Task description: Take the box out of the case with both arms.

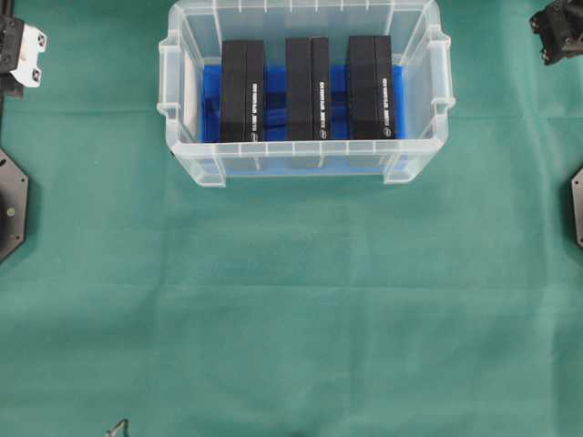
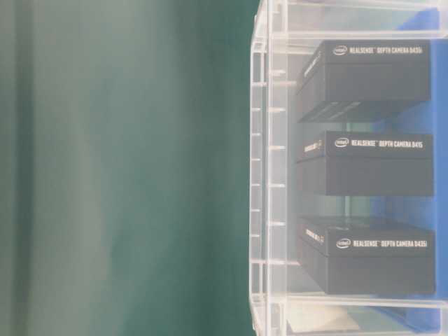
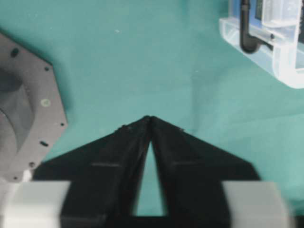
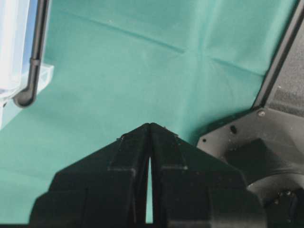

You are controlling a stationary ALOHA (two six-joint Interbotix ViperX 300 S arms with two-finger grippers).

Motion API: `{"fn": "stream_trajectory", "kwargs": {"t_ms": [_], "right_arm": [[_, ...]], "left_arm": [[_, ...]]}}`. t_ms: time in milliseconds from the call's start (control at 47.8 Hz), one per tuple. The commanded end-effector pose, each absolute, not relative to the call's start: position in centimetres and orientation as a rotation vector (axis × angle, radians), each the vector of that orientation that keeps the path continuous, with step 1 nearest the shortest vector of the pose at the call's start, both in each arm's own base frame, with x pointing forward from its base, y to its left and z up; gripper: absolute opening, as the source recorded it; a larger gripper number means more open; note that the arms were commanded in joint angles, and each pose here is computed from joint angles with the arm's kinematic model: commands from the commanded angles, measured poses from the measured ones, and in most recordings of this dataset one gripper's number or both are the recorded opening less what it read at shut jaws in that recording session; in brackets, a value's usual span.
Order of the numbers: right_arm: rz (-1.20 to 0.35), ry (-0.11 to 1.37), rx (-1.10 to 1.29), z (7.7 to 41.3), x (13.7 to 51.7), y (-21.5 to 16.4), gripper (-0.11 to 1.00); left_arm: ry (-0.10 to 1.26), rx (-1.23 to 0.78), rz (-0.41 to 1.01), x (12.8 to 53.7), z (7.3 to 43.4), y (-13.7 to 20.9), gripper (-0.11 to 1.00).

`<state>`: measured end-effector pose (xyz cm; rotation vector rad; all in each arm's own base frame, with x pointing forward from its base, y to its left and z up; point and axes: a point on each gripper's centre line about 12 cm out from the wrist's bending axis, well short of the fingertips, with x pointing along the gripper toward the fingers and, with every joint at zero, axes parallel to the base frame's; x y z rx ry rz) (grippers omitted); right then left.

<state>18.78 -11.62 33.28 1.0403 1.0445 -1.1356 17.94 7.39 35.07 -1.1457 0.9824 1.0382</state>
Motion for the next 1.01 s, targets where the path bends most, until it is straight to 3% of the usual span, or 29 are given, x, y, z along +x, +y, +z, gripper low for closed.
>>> {"fn": "stream_trajectory", "kwargs": {"t_ms": [0, 168, 251, 691, 817, 984], "right_arm": [[-1.129, 1.016, 1.044, 33.8, 18.6, -11.6, 0.01], [-1.131, 1.017, 1.047, 33.5, 18.3, -11.4, 0.01], [-1.132, 1.014, 1.047, 33.5, 18.1, -11.3, 0.01], [-1.126, 0.991, 1.059, 33.3, 18.0, -11.2, 0.02], [-1.156, 0.975, 1.089, 32.9, 18.0, -11.2, 0.30], [-1.206, 0.956, 1.109, 32.7, 17.7, -11.3, 0.81]], "left_arm": [[0.952, -1.150, 1.032, 18.1, 35.9, 7.7, 0.20], [0.954, -1.151, 1.034, 18.2, 35.8, 7.7, 0.69], [0.955, -1.151, 1.034, 18.2, 35.8, 7.7, 0.86], [0.947, -1.184, 1.064, 18.1, 35.6, 7.7, 0.86], [0.948, -1.185, 1.065, 18.1, 35.6, 7.7, 0.86], [0.932, -1.171, 1.046, 18.3, 35.7, 7.6, 0.86]]}}
